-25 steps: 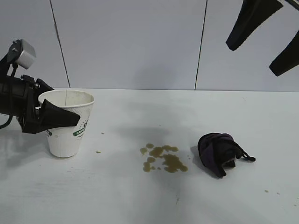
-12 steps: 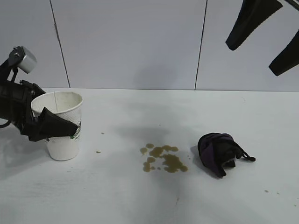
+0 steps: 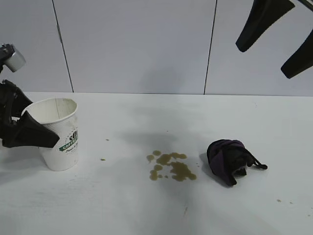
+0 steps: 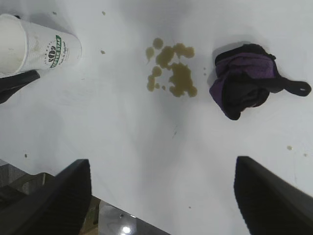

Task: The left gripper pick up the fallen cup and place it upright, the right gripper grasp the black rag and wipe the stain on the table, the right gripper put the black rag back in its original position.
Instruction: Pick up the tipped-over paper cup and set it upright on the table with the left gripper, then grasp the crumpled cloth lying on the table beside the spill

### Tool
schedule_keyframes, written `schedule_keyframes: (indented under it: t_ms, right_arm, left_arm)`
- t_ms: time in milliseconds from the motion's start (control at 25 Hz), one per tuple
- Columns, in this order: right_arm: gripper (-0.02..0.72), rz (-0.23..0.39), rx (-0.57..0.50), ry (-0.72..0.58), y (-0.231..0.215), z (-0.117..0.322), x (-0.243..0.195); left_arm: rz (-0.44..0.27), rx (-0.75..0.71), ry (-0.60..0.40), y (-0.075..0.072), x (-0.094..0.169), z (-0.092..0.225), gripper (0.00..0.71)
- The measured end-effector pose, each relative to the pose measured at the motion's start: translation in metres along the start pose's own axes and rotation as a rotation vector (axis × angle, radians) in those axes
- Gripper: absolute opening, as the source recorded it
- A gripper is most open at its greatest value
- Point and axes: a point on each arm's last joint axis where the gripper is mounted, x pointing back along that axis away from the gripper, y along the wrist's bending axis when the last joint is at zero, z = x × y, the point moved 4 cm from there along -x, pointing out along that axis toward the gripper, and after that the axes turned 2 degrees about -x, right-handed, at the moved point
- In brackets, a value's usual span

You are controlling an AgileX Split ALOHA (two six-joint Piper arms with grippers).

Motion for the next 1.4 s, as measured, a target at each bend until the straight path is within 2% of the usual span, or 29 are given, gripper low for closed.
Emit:
schedule_keyframes:
  t_ms: [80,200,240,400,480,520,640,720,840,920,1000,1080,1200,1320,1400]
  right_arm:
    - [0.557,0.0,0.0,0.0,0.0,0.0,0.0]
    - [0.557,0.0,0.0,0.0,0.0,0.0,0.0]
    - [0.557,0.0,0.0,0.0,0.0,0.0,0.0]
    - [0.557,0.0,0.0,0.0,0.0,0.0,0.0]
    - [0.557,0.0,0.0,0.0,0.0,0.0,0.0]
    - [0.557,0.0,0.0,0.0,0.0,0.0,0.0]
    - [0.557,0.0,0.001,-0.002,0.0,0.0,0.0]
    - [0.557,0.0,0.009,-0.002,0.0,0.0,0.0]
    - [0.557,0.0,0.013,-0.002,0.0,0.0,0.0]
    - [0.557,0.0,0.017,-0.002,0.0,0.0,0.0]
    - [0.557,0.0,0.02,-0.003,0.0,0.0,0.0]
    - [0.557,0.0,0.024,-0.003,0.0,0.0,0.0]
    - [0.557,0.0,0.031,-0.003,0.0,0.0,0.0]
    - [0.557,0.0,0.032,-0.003,0.0,0.0,0.0]
    - [0.557,0.0,0.034,-0.003,0.0,0.0,0.0]
  left_arm:
    - [-0.054,0.071,0.068,0.005,0.007,0.005,0.693]
    - [-0.2,0.169,0.136,0.014,0.032,0.005,0.691]
    - [-0.259,0.201,0.143,0.017,0.043,0.003,0.68]
    - [-0.516,0.175,0.159,0.025,0.098,-0.01,0.626]
    - [-0.679,0.157,0.104,0.03,0.133,-0.02,0.586]
    - [-0.764,0.169,0.046,0.033,0.151,-0.025,0.558]
    - [-1.024,0.197,-0.19,0.037,0.219,-0.041,0.482]
    - [-1.17,0.222,-0.354,0.028,0.265,-0.048,0.452]
    - [-1.304,0.26,-0.539,0.0,0.318,-0.054,0.428]
    - [-1.363,0.263,-0.641,-0.027,0.346,-0.058,0.423]
    - [-1.404,0.242,-0.732,-0.062,0.37,-0.063,0.422]
    - [-1.42,0.227,-0.798,-0.097,0.386,-0.064,0.421]
    - [-1.434,0.194,-0.888,-0.157,0.403,-0.06,0.42]
    - [-1.414,0.185,-0.89,-0.204,0.402,-0.047,0.419]
    - [-1.394,0.19,-0.87,-0.229,0.398,-0.038,0.418]
